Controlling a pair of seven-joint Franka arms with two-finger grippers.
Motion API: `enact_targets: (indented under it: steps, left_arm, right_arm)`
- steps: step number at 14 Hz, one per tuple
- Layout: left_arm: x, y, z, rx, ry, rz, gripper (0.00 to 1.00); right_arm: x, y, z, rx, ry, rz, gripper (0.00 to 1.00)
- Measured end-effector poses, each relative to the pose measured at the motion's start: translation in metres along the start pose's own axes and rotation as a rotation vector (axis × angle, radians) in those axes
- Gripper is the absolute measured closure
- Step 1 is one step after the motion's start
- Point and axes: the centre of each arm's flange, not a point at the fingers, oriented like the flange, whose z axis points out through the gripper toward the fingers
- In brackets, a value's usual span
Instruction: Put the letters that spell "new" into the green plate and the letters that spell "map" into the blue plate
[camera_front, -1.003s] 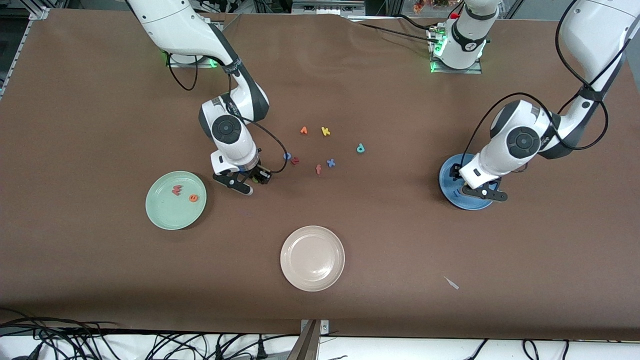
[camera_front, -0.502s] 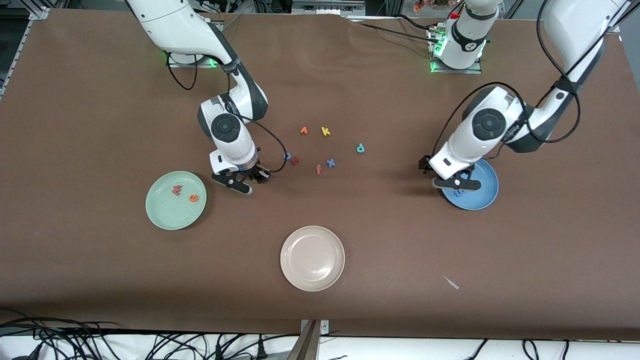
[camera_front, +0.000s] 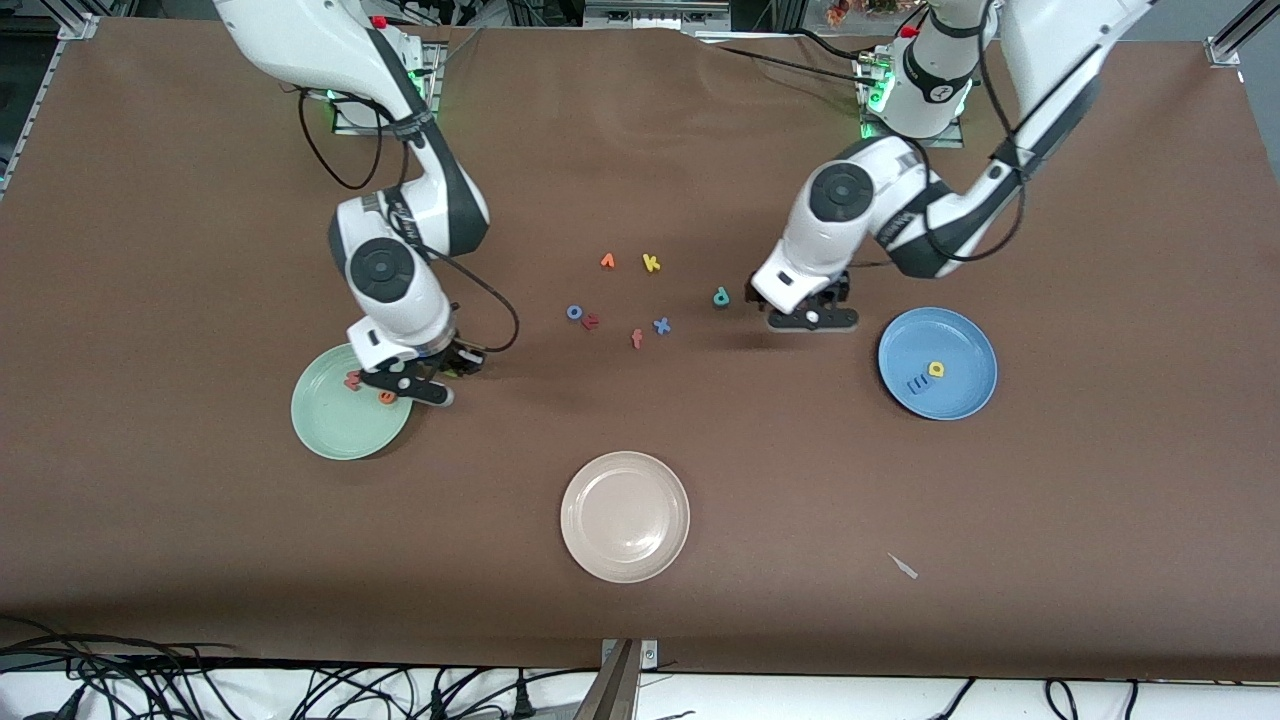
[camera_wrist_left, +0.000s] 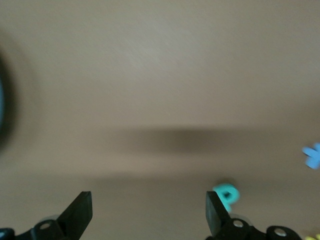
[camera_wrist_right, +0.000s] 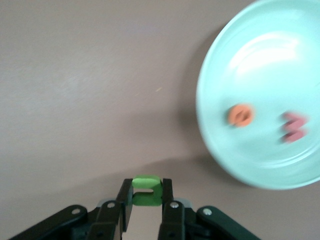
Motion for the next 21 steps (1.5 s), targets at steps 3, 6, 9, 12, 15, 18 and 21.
enact_targets:
  steps: [3,6,9,12,15,18,21]
  left_arm:
    - [-0.024,0.032,0.008,-0.017,-0.009,-0.053,0.00]
    - [-0.037,0.050,0.023,-0.001,-0.012,-0.101,0.00]
    - [-0.044,0.068,0.044,0.029,0.000,-0.143,0.00]
    - [-0.049,0.082,0.055,0.037,-0.008,-0.154,0.00]
    - [-0.043,0.086,0.059,0.025,-0.018,-0.159,0.06]
    - [-0.037,0.086,0.069,0.033,0.004,-0.129,0.11]
    - [-0.035,0.085,0.078,0.025,-0.011,-0.133,0.23]
  right_arm:
    - [0.021,0.041,-0.003,-0.032,-0.001,-0.107,0.73]
    - [0.032,0.075,0.001,-0.057,-0.011,-0.159,0.68]
    - [0.033,0.076,0.001,-0.056,-0.011,-0.159,0.40]
    - [0.036,0.076,-0.003,-0.052,-0.002,-0.155,0.10]
    - [0.043,0.075,-0.024,-0.041,0.007,-0.148,0.00]
    - [0.055,0.070,-0.082,-0.019,-0.038,-0.136,0.00]
    - [0.071,0.075,-0.158,-0.013,-0.053,-0.183,0.00]
